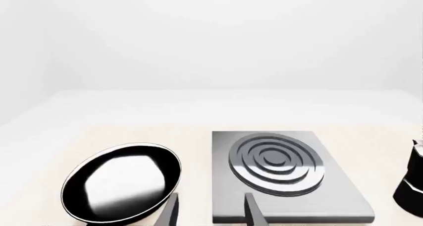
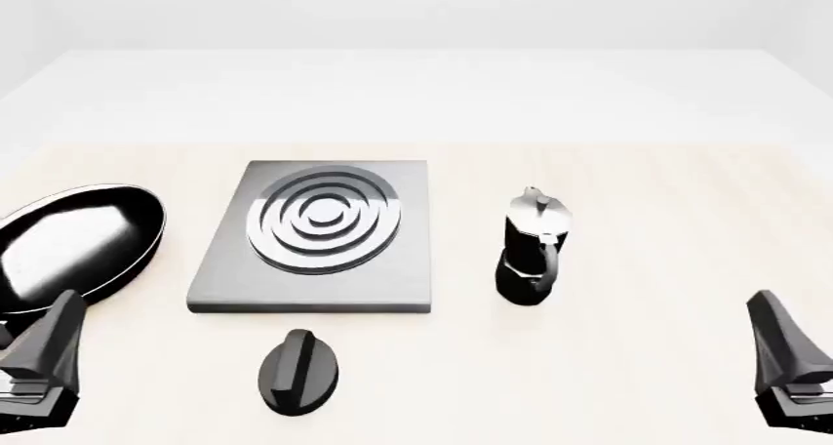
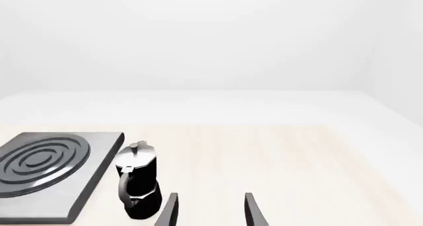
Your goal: Turn on the stove and put the moka pot on it.
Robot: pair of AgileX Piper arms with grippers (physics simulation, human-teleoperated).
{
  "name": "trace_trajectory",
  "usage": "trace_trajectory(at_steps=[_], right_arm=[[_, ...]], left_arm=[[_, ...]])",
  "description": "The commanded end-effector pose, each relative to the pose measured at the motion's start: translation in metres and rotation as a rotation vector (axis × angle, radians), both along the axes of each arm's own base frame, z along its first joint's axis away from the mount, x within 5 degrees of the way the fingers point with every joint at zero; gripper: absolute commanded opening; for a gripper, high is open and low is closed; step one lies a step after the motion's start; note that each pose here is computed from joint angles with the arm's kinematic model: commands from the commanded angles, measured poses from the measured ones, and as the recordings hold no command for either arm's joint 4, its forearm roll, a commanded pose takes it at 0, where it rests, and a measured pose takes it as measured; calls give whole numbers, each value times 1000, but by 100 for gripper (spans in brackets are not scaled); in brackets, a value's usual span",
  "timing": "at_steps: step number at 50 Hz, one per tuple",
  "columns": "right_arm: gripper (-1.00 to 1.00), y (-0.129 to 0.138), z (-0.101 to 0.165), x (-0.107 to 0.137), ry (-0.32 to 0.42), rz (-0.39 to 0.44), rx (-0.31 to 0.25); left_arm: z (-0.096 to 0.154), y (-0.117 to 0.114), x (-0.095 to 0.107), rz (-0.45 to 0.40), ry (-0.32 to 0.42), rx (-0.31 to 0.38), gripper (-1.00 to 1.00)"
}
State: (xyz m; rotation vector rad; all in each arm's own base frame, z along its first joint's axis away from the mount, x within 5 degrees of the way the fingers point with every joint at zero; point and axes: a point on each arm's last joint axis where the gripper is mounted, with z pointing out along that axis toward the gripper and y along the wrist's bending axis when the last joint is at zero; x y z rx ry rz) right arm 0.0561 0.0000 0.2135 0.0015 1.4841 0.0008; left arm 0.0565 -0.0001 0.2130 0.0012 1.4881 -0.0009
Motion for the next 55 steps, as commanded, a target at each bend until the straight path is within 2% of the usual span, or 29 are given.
trace_trajectory(at_steps=[1,13,15,19,20,22,24,30,31,36,39,45,55], right_arm=[[100,0,2,0,-2,2,4],[100,0,3,0,-8,1,10],[100,0,3,0,-8,1,9],[100,0,3,0,-7,6,8],[100,0,3,0,-8,7,9],[100,0,3,0,-9,9,13],[100,0,2,0,-9,9,14],[100,1,1,0,-4,18,19],[100,1,1,0,-4,18,21],[100,1,1,0,-3,20,20],[100,1,0,0,0,25,20],[100,2,0,1,1,32,22],[100,2,0,1,-1,39,27]], left_arm=[[0,0,1,-8,10,2,100],[6,-2,2,-38,19,39,100],[8,-3,4,-51,28,74,100],[15,-5,18,-60,84,82,100],[20,-5,17,-67,76,74,100],[28,-7,14,-98,49,81,100],[33,-9,17,-113,60,103,100],[58,-18,18,-233,85,65,100],[63,-20,21,-255,104,49,100],[76,-24,35,-257,174,45,100],[82,-32,40,-318,204,58,100],[78,-45,51,-396,263,98,100],[64,-70,77,-470,399,81,100]])
